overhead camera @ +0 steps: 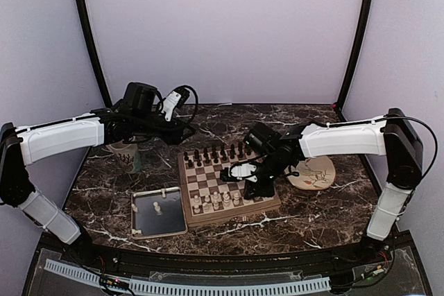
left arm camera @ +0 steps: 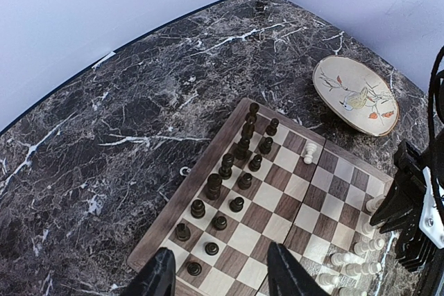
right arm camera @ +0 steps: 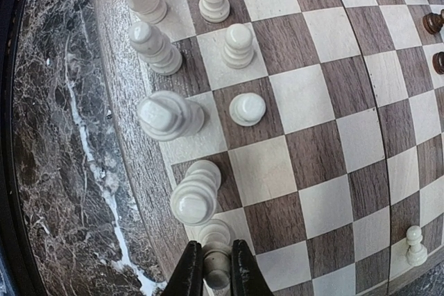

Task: Set up the chess pieces on the board
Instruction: Adjust the bishop at f1, then pick up the pawn from the chessboard.

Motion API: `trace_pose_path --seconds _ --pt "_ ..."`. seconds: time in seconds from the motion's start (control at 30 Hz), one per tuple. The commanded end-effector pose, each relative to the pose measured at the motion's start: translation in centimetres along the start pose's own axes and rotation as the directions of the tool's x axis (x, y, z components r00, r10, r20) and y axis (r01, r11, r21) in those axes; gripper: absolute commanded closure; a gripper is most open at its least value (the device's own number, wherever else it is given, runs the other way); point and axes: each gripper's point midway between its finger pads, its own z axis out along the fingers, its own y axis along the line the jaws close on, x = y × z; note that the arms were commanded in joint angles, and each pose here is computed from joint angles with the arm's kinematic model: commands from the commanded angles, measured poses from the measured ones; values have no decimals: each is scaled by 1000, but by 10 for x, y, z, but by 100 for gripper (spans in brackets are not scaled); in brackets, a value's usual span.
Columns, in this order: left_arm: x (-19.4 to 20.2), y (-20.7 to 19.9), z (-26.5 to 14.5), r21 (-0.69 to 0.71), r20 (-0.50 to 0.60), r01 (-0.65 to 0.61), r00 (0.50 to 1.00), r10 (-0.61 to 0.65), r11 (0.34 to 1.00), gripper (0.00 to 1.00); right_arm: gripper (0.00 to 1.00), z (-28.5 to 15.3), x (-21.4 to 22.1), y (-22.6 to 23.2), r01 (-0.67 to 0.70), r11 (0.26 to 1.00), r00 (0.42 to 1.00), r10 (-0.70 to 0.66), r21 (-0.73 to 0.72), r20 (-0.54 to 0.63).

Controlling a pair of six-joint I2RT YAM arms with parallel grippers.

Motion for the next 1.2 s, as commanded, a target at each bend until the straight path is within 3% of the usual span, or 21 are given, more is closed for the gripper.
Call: trace_pose_path --seconds 0.0,0.37,0.5,0.7,0.87,1.17 --pt "-7 -3 -3 16 12 -11 1000 11 1000 53 87 -5 5 5 14 1000 1000 -14 7 -16" --pt "-7 -4 -2 18 10 -11 1000 11 1000 53 65 -36 -18 -1 7 1000 998 -7 4 64" --pt "-7 -4 -2 19 9 -12 1000 12 1000 52 64 -58 -22 -16 -18 1000 994 17 6 110" --pt "-8 -5 -3 24 11 -12 1000 12 1000 52 65 -76 -6 -78 -126 985 983 108 120 147" --pt "-7 -6 -2 35 9 -14 1000 13 999 53 68 -65 12 -105 -108 979 990 90 175 109" --pt "-5 -7 -2 41 2 -14 1000 14 999 53 64 -37 27 -122 -42 979 999 35 202 36"
